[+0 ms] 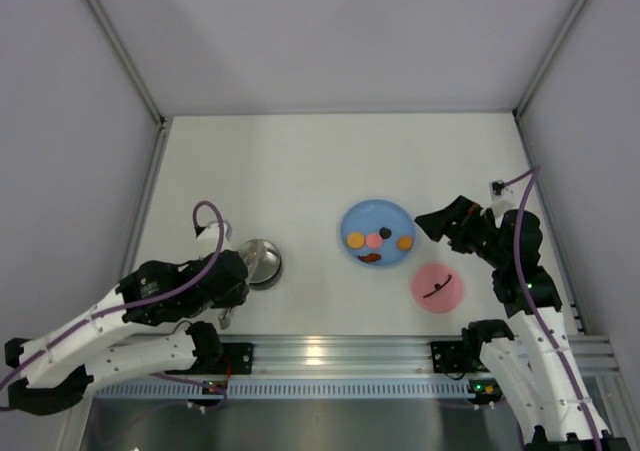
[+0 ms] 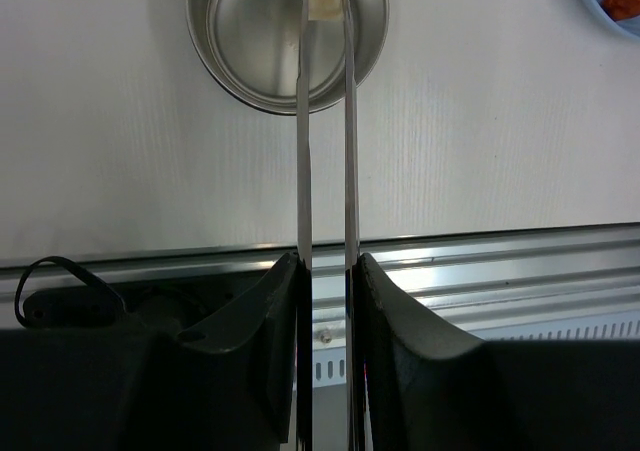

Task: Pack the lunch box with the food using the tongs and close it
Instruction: Place the fake food in the packing box, then pick up the fake food from the plate.

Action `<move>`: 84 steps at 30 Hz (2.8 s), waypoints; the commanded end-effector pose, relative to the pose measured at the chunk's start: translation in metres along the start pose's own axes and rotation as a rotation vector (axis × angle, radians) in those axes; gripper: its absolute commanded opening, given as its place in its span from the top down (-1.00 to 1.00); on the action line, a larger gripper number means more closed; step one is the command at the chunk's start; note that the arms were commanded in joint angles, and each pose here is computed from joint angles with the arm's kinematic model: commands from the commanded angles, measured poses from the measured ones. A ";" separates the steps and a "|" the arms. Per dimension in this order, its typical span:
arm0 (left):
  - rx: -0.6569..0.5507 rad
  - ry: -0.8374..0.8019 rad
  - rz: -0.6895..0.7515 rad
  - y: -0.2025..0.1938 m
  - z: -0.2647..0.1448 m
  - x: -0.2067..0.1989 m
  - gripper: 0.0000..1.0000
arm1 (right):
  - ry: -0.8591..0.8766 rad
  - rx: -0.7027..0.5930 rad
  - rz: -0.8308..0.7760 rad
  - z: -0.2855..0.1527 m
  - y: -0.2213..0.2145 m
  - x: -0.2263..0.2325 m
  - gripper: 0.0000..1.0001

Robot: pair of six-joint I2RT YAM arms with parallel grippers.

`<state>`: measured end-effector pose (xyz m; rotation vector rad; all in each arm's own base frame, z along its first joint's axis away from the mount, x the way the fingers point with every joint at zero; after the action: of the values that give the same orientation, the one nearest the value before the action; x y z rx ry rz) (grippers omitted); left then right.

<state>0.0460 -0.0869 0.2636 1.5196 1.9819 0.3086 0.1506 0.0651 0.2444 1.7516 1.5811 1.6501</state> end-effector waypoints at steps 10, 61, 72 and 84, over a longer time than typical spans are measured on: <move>-0.003 0.071 0.001 -0.005 0.000 0.019 0.16 | 0.029 -0.055 -0.018 0.004 0.007 0.000 -0.99; 0.088 -0.242 0.396 0.009 0.146 -0.271 -0.04 | 0.002 -0.042 -0.064 -0.019 0.009 0.009 -0.99; 0.114 -0.195 0.404 -0.001 0.160 -0.260 -0.03 | -0.002 -0.031 -0.060 -0.017 0.006 0.007 -0.99; 0.128 -0.171 0.399 -0.006 0.169 -0.250 -0.01 | -0.004 -0.029 -0.059 -0.017 0.006 0.006 -0.99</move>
<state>0.1755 -0.3481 0.2023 2.0226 1.6037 0.2304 0.1376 0.0632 0.2459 1.7186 1.6127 1.6314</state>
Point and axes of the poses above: each gripper's point midway between its finger pads, its own z axis out along the fingers, its own x axis along the line the jaws close on, y = z × x, the point moved 10 cm from there along -z, back along the fingers, and after that the axes turned 11 degrees about -z, right-handed, at the moved point
